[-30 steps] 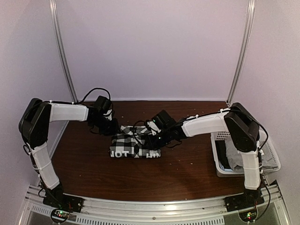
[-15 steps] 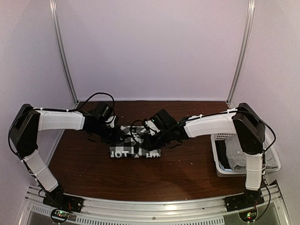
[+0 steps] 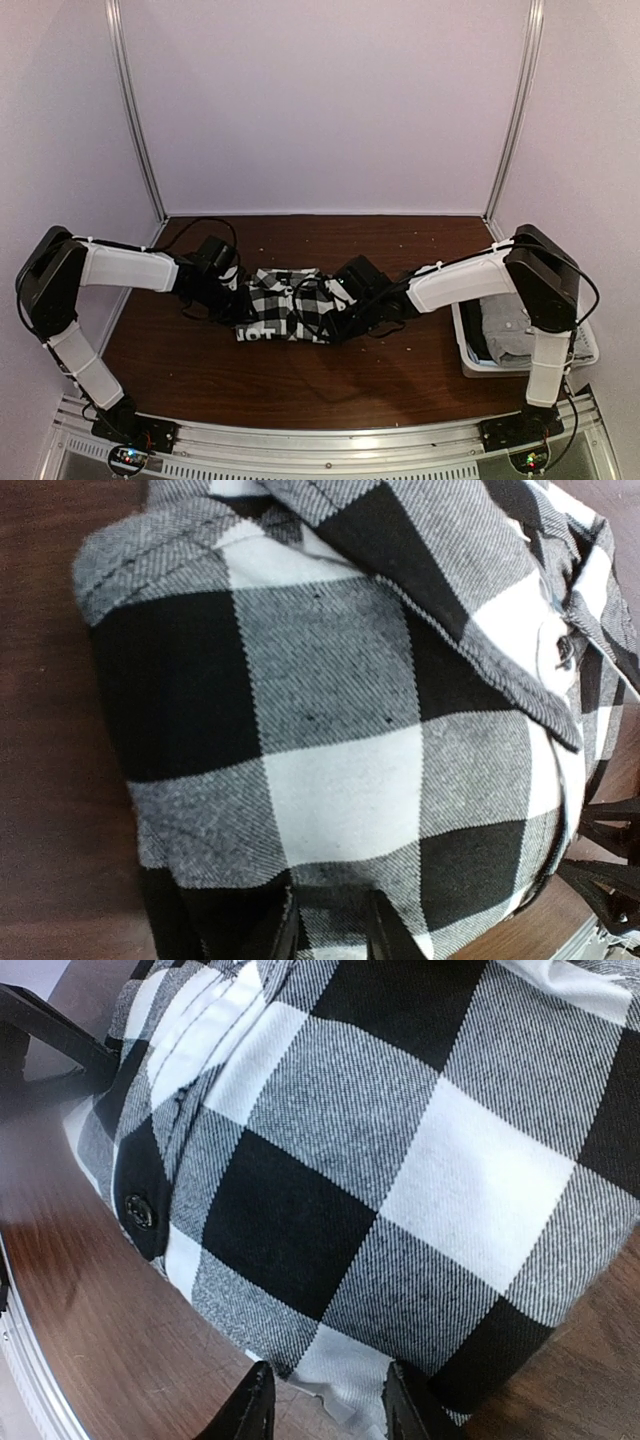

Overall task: Fold and stack the long sleeve shirts
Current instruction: Smooth out the square-folded shirt at the center of the board, then move the square-folded shirt to the corner of the board.

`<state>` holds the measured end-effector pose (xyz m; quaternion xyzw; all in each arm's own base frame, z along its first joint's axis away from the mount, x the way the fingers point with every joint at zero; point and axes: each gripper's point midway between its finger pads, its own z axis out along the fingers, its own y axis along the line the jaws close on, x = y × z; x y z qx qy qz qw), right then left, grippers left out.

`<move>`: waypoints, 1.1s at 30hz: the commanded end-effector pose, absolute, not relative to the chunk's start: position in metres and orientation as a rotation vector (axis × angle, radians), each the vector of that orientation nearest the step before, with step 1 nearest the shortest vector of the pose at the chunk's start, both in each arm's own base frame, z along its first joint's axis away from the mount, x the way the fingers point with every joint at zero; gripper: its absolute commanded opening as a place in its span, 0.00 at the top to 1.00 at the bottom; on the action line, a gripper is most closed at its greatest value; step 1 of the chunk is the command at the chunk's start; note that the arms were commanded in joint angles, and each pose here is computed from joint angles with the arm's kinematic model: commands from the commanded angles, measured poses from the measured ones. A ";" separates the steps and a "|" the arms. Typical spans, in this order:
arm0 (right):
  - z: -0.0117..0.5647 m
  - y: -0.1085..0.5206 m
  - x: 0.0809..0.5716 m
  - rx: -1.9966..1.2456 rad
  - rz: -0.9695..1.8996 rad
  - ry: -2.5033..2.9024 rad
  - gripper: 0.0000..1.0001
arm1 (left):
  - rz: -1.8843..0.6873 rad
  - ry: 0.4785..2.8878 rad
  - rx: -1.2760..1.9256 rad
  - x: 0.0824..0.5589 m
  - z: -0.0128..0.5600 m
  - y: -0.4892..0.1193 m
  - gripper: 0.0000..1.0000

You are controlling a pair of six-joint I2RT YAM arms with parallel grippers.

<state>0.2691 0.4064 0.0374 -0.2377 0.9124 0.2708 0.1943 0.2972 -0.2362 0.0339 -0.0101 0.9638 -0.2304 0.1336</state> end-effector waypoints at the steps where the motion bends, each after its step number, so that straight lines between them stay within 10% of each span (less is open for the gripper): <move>1: 0.054 0.397 0.264 -0.640 0.764 2.561 0.61 | -0.577 2.719 -0.092 0.306 0.060 -0.217 0.74; 5: 0.081 0.395 0.272 -0.623 0.755 2.487 0.55 | -0.557 2.674 -0.154 0.310 0.074 -0.198 0.65; 14: 0.147 0.383 0.306 -0.515 0.710 2.275 0.01 | -0.568 2.689 -0.119 0.314 0.072 -0.194 0.52; 33: 0.232 0.320 0.358 -0.292 0.642 2.032 0.00 | -0.698 2.780 -0.067 0.322 0.031 -0.221 0.45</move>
